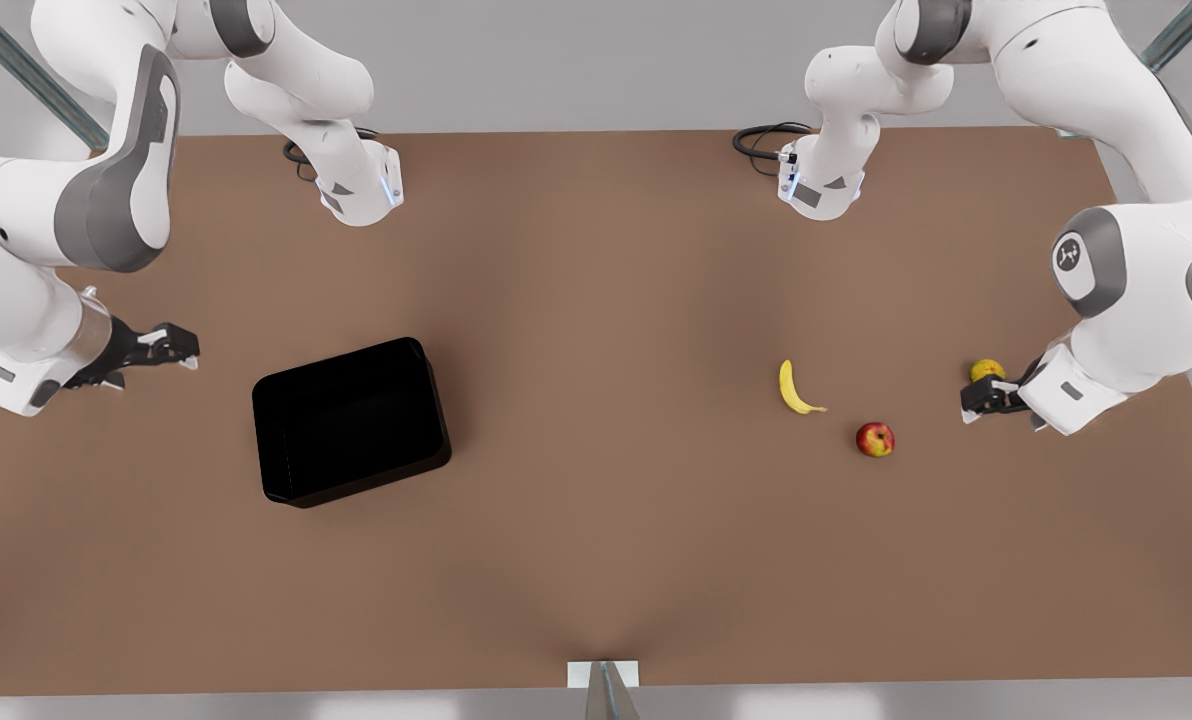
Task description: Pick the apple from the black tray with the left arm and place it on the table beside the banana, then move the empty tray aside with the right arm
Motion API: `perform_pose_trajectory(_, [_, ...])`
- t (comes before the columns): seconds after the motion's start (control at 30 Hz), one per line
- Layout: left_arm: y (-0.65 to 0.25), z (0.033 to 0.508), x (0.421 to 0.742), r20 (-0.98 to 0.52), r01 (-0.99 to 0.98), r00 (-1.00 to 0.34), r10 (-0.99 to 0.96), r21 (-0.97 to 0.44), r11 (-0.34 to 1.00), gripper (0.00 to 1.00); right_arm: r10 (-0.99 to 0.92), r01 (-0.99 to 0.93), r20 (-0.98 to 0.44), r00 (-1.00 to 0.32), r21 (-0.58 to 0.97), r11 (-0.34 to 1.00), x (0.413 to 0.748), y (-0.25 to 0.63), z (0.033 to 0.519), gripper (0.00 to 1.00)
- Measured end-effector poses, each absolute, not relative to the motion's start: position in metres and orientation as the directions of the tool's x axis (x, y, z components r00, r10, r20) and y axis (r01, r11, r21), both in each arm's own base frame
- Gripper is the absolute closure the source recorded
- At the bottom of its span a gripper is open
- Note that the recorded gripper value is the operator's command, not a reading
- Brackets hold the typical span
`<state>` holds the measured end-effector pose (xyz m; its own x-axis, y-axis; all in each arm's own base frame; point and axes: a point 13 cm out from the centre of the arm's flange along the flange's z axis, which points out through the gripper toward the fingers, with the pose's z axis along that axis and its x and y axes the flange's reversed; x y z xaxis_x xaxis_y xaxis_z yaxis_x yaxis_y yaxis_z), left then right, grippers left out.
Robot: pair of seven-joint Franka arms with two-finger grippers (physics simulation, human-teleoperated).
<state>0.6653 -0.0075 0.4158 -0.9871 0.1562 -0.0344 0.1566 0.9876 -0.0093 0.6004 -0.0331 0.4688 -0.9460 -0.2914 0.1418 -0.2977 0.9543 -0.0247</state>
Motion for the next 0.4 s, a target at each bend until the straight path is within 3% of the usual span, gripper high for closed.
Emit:
perform_pose_trajectory(0.17, [-0.071,0.386,0.665,0.010,0.252,-0.968,0.252,-0.014,0.968,0.00,-0.275,-0.281,0.164,-0.947,-0.018,0.959,0.595,-0.031,0.467,0.00])
perform_pose_trajectory(0.4, [-0.026,0.394,0.650,0.010,0.184,-0.983,0.185,-0.030,0.982,0.00,-0.257,-0.264,0.175,-0.950,-0.015,0.964,0.592,-0.029,0.466,0.00])
